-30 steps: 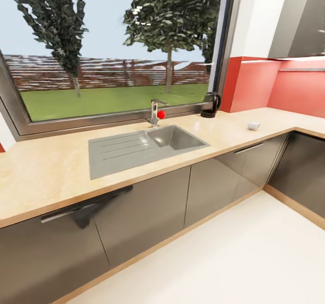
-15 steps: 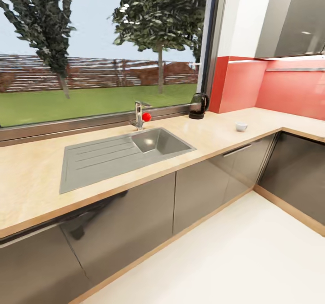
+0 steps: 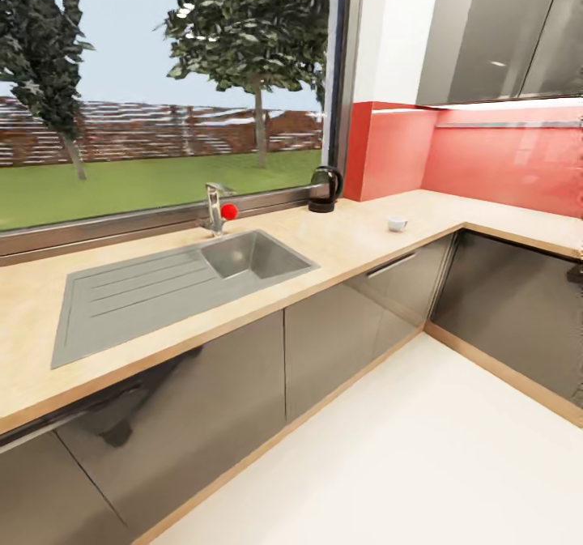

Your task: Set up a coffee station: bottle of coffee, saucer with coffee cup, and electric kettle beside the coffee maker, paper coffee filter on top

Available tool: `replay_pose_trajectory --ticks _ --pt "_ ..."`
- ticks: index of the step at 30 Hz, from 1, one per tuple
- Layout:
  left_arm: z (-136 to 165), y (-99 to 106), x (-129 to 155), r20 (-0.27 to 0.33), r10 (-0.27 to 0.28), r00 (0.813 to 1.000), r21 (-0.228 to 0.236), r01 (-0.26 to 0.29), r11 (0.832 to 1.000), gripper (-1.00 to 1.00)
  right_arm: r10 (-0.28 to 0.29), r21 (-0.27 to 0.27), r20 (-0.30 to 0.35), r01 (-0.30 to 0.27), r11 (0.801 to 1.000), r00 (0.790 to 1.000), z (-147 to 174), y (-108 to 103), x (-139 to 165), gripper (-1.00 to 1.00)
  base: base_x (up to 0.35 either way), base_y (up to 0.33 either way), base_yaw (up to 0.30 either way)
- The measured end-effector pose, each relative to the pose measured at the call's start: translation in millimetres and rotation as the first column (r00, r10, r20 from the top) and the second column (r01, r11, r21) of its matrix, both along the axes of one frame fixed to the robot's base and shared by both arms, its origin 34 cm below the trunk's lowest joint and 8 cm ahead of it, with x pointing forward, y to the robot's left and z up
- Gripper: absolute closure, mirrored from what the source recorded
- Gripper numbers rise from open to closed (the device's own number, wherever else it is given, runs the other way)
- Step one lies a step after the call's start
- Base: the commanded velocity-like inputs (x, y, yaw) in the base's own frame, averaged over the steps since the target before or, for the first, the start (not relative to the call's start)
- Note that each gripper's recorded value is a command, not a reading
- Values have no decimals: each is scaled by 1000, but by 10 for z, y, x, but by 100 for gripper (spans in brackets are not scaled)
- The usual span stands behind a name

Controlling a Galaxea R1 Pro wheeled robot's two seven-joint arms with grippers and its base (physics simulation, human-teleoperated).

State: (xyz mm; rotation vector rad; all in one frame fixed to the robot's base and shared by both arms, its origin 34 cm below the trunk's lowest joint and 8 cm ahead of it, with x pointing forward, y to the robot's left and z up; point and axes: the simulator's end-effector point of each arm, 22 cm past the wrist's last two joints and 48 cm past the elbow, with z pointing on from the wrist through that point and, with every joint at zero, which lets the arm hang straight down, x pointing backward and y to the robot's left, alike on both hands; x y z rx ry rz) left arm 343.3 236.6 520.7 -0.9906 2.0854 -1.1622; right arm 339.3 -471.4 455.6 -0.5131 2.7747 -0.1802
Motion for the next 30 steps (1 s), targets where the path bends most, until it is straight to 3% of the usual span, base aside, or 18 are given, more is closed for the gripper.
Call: replay_pose_trajectory --ticks 8,19,30 --pt "-1 -7 -4 -1 -4 1000 0 4 1000 -100 0 0 0 0 1000 1000 -1 4 -1 -100 165 -235 -76" --pt "-1 -9 -5 -1 -5 1000 0 5 1000 -100 0 0 0 0 1000 1000 -1 4 -1 -100 175 -253 -240" --pt "-1 -1 1 0 0 1000 0 0 1000 -100 0 1 0 0 1000 1000 -3 5 -1 -100 34 -38 -243"
